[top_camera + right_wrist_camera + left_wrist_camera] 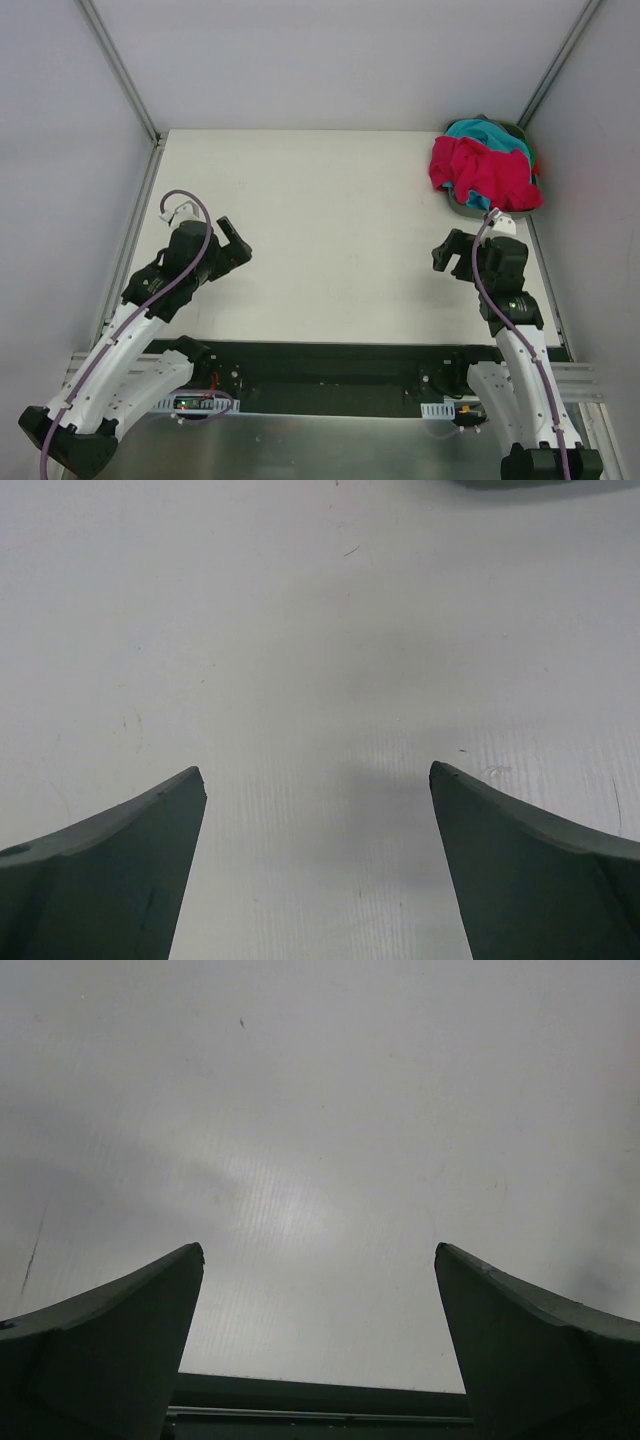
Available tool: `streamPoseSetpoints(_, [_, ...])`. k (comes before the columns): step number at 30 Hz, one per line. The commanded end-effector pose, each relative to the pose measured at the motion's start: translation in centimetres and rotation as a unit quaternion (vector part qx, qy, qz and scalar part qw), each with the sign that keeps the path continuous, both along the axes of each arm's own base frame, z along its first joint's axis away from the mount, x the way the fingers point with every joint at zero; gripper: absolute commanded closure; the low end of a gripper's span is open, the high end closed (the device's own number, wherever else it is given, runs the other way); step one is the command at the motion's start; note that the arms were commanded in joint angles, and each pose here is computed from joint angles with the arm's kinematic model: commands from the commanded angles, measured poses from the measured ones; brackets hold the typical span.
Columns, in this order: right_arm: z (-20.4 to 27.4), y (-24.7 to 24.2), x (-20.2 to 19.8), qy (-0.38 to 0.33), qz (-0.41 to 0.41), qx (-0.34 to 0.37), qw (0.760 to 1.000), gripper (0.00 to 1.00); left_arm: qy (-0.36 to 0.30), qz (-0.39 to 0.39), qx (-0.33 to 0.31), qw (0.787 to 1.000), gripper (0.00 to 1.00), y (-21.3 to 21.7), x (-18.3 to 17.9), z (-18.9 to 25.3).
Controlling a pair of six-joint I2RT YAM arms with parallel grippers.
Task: Fold and stack the t-shirts
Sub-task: Grab crumpled tshirt from bin with the right arm
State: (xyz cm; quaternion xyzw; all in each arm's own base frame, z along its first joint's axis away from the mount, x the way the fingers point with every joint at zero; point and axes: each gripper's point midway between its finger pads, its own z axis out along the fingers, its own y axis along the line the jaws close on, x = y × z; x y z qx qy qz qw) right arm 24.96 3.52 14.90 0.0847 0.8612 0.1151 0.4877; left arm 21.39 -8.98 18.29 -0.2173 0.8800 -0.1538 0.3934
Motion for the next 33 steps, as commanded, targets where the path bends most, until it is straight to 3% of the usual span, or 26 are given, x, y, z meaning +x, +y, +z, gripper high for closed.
streamPoseSetpoints(1, [1.5, 0.0, 0.2, -0.022, -0.007, 0.011, 1.000, 0.04, -0.033, 0.015, -0.007, 0.999, 0.01, 0.3, 0.6, 2.5])
streamPoseSetpoints(13, [3.2, -1.9, 3.5, -0.017, -0.093, 0.025, 0.995, 0.04, -0.078, -0.046, 0.014, 0.996, 0.01, -0.7, 1.5, 1.6])
streamPoseSetpoints(17, [5.0, -3.7, 6.5, 0.014, -0.121, -0.018, 0.992, 0.04, -0.133, -0.070, -0.011, 0.989, 0.01, -2.3, 3.1, 3.0])
streamPoseSetpoints(25, [7.2, -11.1, 13.9, 0.078, -0.239, -0.133, 0.959, 0.04, -0.146, -0.049, 0.026, 0.988, 0.01, -2.1, 6.2, 4.3])
streamPoseSetpoints(33, [4.1, -9.7, 22.6, 0.116, -0.172, -0.077, 0.975, 0.03, -0.149, -0.035, 0.046, 0.987, 0.01, -1.8, 8.0, 4.4])
